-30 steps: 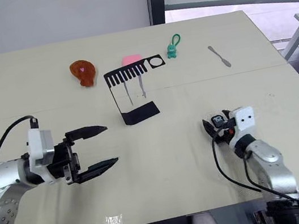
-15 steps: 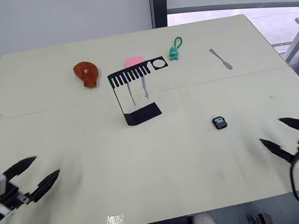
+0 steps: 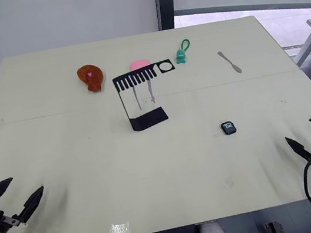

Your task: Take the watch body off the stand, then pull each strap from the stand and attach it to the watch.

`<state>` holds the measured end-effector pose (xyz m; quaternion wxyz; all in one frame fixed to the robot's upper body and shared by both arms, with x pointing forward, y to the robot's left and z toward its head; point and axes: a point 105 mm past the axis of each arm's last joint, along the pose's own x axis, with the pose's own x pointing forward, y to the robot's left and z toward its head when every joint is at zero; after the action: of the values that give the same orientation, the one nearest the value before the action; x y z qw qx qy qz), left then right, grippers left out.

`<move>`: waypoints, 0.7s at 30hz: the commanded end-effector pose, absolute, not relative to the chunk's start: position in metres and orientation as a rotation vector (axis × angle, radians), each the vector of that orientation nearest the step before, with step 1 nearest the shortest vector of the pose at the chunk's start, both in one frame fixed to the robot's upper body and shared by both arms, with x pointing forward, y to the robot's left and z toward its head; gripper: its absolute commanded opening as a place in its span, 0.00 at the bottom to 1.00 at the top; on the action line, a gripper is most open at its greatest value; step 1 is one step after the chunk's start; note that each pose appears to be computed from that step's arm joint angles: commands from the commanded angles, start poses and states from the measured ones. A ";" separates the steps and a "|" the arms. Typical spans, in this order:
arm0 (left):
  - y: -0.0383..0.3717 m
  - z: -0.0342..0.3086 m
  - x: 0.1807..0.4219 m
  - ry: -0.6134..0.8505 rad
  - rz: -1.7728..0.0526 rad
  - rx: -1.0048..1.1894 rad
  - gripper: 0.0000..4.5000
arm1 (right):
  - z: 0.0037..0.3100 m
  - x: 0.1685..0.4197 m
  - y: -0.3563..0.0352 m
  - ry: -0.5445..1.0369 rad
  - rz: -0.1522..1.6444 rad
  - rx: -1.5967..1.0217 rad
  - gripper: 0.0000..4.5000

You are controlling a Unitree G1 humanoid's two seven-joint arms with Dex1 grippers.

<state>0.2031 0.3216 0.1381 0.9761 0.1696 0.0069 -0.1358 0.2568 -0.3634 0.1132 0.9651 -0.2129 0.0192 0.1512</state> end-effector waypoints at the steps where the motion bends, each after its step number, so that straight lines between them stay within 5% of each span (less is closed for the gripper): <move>1: 0.298 0.154 0.209 -0.058 -0.309 0.356 1.00 | 0.129 0.265 -0.341 -0.042 0.395 -0.397 1.00; 11: 0.198 0.169 0.238 -0.205 -0.292 0.175 1.00 | 0.153 0.290 -0.275 -0.171 0.665 -0.332 1.00; 21: 0.132 0.151 0.264 -0.171 -0.297 0.129 1.00 | 0.171 0.286 -0.195 -0.258 1.002 -0.243 1.00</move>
<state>0.2617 0.1386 0.1460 0.9830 0.0574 -0.0711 -0.1595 0.2919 -0.2069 0.1626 0.8795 -0.1139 -0.1048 0.4501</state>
